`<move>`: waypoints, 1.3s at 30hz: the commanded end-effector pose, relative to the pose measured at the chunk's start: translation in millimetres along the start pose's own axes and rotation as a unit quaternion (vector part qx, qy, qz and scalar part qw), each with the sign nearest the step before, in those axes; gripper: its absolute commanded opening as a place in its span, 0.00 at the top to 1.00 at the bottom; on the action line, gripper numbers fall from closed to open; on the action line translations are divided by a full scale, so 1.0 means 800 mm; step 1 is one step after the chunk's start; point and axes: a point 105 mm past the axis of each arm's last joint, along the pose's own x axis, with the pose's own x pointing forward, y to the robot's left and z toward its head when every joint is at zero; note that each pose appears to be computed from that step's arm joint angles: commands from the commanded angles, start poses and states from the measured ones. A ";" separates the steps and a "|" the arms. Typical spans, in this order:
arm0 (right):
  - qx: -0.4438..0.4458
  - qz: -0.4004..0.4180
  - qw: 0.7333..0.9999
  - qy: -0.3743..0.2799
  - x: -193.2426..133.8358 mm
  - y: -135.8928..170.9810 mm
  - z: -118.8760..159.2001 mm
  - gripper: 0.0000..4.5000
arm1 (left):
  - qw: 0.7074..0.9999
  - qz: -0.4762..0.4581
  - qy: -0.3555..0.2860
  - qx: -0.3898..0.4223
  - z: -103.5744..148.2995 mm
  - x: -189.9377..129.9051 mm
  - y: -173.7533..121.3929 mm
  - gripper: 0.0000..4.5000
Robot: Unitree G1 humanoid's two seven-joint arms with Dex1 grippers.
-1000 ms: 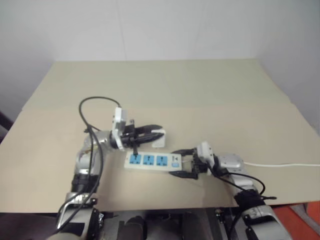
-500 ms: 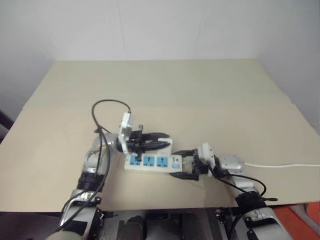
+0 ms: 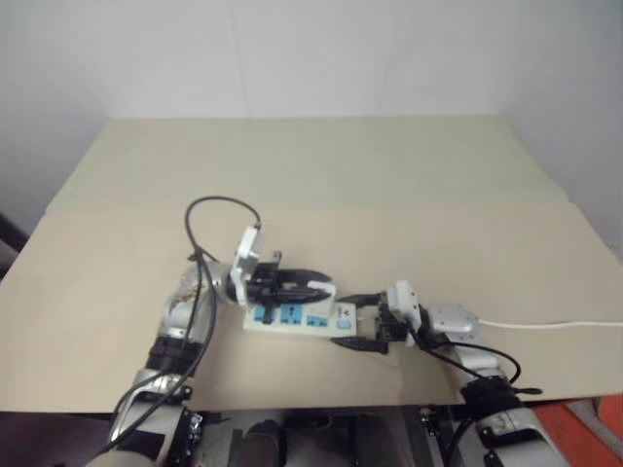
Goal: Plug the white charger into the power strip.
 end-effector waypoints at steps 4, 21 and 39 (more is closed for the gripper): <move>0.042 0.017 0.998 0.031 -0.002 0.016 -0.025 0.24 | 1.000 -0.016 0.022 0.008 -0.006 -0.004 -0.003 0.78; 0.044 0.022 0.998 0.033 -0.002 0.016 -0.026 0.24 | 1.000 -0.008 0.013 0.003 -0.015 0.000 0.010 0.78; 0.043 0.019 0.998 0.032 -0.002 0.017 -0.025 0.24 | 0.999 -0.025 0.037 -0.014 -0.041 -0.005 0.002 0.78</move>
